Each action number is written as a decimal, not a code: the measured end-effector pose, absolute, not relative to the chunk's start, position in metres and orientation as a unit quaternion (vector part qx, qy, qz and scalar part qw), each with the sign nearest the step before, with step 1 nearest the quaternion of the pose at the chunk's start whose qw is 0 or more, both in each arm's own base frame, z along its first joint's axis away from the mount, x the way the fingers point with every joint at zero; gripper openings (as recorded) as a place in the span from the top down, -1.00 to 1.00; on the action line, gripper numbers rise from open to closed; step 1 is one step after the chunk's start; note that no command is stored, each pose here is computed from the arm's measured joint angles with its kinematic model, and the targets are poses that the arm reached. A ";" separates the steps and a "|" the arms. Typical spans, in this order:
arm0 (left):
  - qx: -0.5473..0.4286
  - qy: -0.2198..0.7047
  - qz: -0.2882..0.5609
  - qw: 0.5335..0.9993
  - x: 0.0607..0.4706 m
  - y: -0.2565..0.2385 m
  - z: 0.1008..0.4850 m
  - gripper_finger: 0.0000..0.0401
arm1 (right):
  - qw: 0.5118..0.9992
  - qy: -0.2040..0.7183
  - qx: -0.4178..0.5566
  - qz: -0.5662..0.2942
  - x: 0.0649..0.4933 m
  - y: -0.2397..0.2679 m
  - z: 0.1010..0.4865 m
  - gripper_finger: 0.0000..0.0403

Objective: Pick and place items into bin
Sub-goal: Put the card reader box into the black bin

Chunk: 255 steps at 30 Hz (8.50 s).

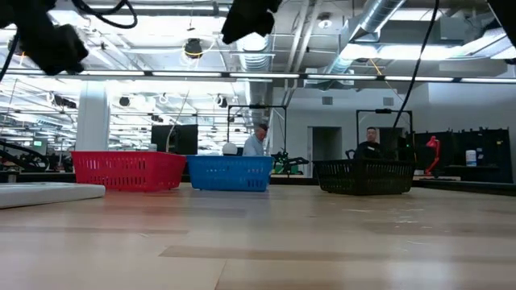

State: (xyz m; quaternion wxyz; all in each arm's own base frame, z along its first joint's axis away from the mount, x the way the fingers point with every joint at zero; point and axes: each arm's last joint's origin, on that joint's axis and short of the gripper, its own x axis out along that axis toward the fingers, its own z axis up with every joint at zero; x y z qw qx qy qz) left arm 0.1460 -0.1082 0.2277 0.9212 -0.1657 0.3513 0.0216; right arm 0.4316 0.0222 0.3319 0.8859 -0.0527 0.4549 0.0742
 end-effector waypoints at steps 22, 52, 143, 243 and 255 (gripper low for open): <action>-0.154 0.450 0.308 0.824 0.172 -0.138 0.118 0.97 | 0.838 0.538 0.013 0.088 0.476 0.125 0.198 0.52; -0.118 0.282 0.147 0.941 0.167 -0.174 0.191 1.00 | 0.873 0.479 -0.083 0.040 0.482 0.133 0.205 0.63; -0.102 0.396 0.245 0.879 0.175 -0.190 0.103 1.00 | 0.781 0.490 -0.337 0.192 0.475 0.169 0.162 -0.17; -0.005 0.452 0.464 0.762 0.120 -0.200 0.177 1.00 | 0.594 0.659 0.220 -0.405 0.314 -0.027 0.279 0.81; -0.012 0.422 0.461 0.780 0.122 -0.200 0.177 1.00 | 0.511 0.677 0.238 -0.472 0.280 -0.033 0.243 0.78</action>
